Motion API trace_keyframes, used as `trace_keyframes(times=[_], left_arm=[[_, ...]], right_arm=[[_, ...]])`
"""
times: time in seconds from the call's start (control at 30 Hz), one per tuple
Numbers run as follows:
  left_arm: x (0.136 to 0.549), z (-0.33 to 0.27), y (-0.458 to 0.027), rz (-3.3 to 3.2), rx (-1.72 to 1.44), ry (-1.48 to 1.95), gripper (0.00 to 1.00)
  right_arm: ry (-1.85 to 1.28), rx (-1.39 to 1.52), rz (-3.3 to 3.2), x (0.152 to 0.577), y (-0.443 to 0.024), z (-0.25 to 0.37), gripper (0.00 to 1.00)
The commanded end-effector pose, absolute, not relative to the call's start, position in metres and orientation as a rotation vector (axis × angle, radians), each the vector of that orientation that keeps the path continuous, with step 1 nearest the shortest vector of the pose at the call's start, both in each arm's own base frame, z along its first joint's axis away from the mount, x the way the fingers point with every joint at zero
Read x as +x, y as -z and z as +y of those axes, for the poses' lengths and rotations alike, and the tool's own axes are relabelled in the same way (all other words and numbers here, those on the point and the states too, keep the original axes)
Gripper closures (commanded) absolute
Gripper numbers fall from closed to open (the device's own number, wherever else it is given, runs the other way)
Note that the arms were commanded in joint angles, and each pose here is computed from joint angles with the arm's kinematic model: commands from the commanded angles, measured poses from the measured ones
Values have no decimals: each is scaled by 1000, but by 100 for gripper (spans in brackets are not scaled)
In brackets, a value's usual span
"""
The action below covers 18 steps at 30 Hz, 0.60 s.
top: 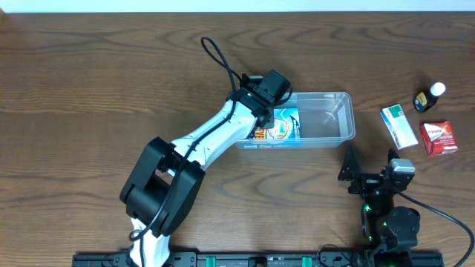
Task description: Pack container
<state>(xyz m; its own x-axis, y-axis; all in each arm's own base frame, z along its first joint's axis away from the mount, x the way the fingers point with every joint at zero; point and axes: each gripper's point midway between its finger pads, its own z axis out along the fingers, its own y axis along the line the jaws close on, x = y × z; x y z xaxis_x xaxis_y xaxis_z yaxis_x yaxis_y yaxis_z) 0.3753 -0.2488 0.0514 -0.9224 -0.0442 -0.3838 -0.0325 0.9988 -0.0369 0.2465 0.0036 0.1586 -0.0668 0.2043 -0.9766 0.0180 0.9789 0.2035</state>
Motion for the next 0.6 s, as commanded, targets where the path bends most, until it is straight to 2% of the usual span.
trace_keyframes(times=[0.0,0.33,0.57], left_arm=[[382,-246,-52,2726,-95,20,26],[383,-247,-60,2711,-92,35,25],[385,-248,-127,2591,-58,146,24]], right_arm=[[-152,194,1632,246,-158,1,1],[-153,194,1632,246,-158,1,1],[-153,194,1632,246,-158,1,1]])
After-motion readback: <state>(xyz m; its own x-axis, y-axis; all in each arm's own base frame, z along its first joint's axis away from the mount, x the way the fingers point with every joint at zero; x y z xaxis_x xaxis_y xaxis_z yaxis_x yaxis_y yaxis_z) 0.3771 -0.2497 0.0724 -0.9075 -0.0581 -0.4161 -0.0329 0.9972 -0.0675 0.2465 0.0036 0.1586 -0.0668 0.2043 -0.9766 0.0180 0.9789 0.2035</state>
